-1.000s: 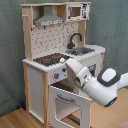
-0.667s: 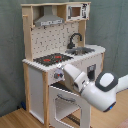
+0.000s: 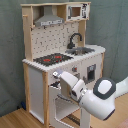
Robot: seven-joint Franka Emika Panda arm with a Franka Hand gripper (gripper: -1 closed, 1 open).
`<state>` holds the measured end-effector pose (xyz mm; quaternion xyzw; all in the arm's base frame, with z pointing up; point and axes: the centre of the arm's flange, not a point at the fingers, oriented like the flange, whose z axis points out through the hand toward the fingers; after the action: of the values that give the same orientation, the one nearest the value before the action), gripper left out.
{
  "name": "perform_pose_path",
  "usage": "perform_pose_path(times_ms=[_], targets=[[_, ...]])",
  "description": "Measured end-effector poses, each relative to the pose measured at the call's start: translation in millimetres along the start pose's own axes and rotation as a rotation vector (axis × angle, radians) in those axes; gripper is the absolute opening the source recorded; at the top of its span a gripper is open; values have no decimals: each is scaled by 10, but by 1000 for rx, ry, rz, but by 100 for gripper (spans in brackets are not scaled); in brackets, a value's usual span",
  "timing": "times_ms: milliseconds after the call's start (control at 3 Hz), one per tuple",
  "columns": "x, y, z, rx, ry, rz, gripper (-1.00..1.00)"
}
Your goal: Play with the kitchen
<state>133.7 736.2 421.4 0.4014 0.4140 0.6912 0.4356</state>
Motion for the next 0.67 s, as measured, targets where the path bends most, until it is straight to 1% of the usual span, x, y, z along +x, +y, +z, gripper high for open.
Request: perform_pose_path(times_ms=[333, 667], targets=[[170, -110, -75, 28, 23, 32, 100], [170, -400, -180, 92, 21, 78, 100]])
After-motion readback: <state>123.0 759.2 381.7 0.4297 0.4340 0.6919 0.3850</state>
